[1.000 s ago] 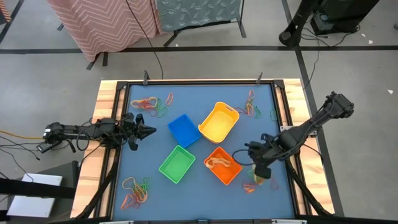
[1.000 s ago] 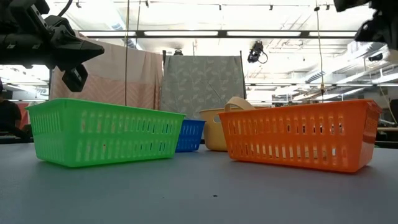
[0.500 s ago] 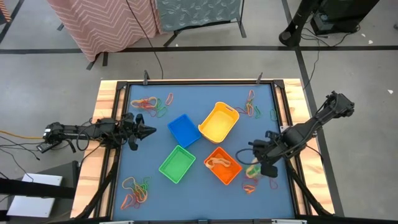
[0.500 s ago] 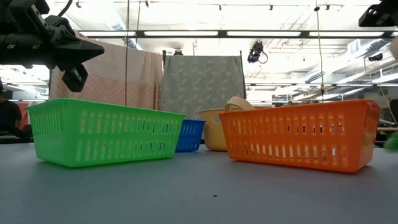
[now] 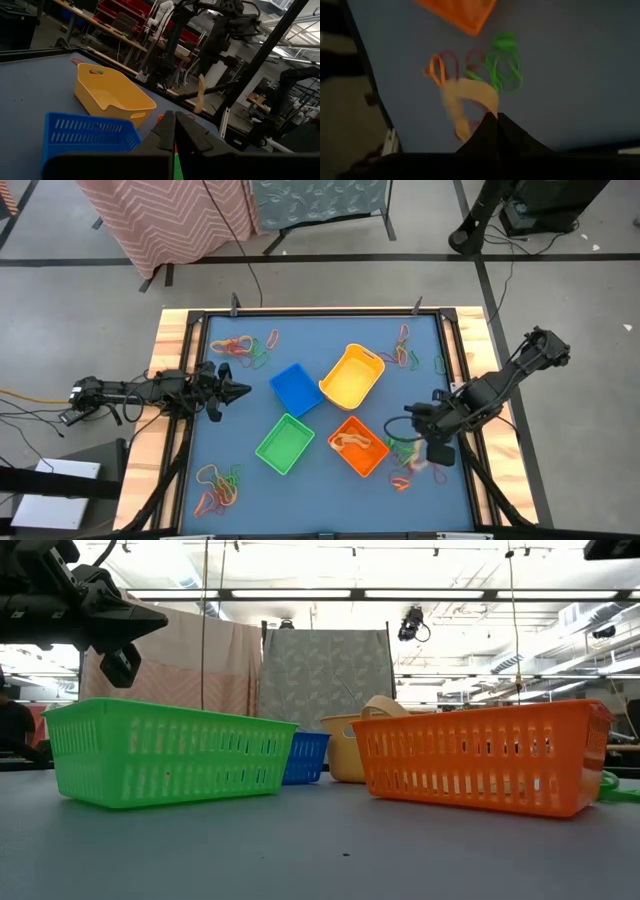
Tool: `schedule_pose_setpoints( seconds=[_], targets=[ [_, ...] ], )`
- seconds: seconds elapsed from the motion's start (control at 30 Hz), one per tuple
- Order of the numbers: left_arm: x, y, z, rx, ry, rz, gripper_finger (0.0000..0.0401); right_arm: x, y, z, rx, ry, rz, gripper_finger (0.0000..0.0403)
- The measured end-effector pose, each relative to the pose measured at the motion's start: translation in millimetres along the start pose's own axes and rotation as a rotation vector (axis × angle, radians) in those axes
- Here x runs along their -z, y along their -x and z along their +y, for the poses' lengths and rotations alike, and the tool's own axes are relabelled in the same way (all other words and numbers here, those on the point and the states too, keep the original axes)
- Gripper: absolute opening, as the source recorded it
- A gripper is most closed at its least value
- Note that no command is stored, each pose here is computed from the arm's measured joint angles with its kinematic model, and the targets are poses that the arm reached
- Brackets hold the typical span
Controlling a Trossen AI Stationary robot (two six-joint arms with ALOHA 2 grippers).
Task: Sort rubber bands into baskets
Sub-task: Put the yellow rubber band into the orange bin
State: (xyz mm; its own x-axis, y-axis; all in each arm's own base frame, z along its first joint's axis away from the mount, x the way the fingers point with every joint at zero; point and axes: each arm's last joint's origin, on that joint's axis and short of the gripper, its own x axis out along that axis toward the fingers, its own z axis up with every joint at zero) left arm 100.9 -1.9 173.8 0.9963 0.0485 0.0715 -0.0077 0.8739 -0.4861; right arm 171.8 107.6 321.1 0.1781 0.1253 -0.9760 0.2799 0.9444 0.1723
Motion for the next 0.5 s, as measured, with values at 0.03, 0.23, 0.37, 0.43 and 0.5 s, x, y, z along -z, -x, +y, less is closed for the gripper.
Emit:
schedule_pose_setpoints(
  seconds=[0.03,0.23,0.37,0.43,0.5],
  targets=[
    [0,0,0,0.000,0.000,0.000,0.0016,-2,2,1,-0.009,-0.002,-0.034,0.0002],
    [0,0,0,-0.001,0.000,0.000,0.0016,-34,7,16,-0.192,0.024,-0.276,0.0002],
    [0,0,0,0.000,0.000,0.000,0.0016,-59,1,26,-0.263,0.069,-0.388,0.0002],
    [0,0,0,0.000,0.000,0.000,0.0016,-66,-8,30,-0.270,0.099,-0.377,0.0002],
    [0,0,0,0.000,0.000,0.000,0.0016,-71,-18,33,-0.255,0.127,-0.341,0.0002]
  ],
)
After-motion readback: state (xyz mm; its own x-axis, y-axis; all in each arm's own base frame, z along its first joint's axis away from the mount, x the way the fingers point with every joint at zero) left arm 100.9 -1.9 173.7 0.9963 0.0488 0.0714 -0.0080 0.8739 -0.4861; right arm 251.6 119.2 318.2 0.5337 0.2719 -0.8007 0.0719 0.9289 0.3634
